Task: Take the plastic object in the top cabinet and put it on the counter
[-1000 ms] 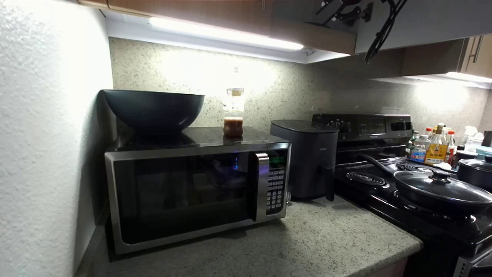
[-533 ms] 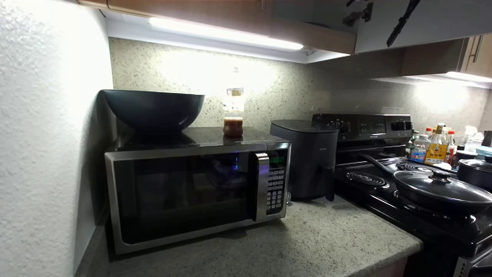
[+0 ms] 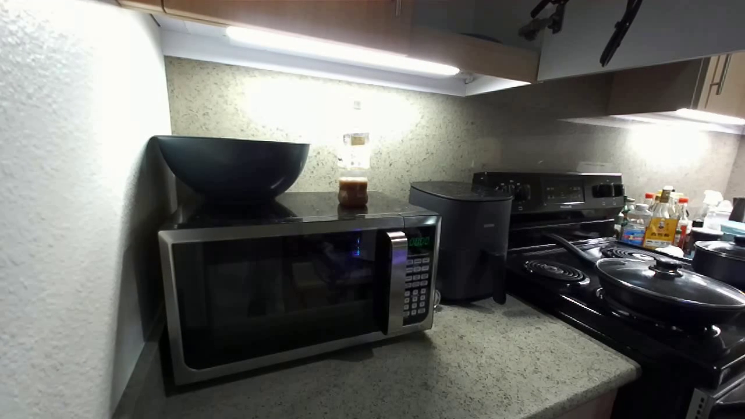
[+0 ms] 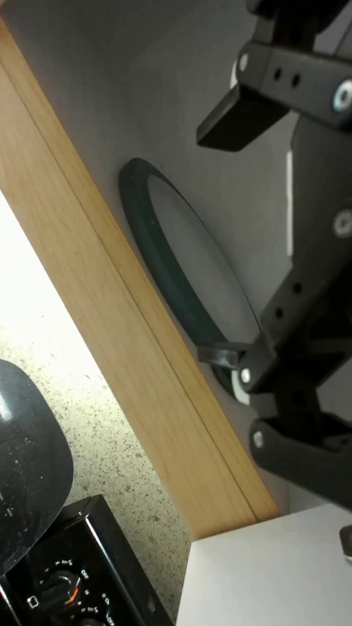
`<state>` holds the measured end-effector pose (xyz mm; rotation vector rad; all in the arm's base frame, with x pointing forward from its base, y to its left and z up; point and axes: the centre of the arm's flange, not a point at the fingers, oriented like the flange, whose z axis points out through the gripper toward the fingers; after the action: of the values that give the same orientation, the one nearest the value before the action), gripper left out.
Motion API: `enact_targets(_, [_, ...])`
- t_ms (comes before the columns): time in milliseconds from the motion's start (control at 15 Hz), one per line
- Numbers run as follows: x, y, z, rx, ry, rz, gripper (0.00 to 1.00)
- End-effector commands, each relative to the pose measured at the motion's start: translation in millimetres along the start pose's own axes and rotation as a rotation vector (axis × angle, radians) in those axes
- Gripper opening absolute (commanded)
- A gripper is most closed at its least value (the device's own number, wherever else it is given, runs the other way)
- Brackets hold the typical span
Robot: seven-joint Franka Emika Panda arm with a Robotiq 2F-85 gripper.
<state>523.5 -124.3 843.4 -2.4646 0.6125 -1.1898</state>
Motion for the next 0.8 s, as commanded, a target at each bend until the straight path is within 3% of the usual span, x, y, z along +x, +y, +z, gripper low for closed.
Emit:
enact_targets(0, [32,-19,11,-0.007,-0.065,-0.109,1.0])
enact_targets(400, [48,-35,39,-0.029,-0.161,-0.183,1.0])
enact_targets(467, [20,-30,32,-0.027,-0.137,-0.151,1.0])
enact_targets(600, [24,-29,41,-0.035,-0.148,-0.156,1.0])
enact_targets(733, [24,-25,49,-0.033,-0.102,-0.152,1.0])
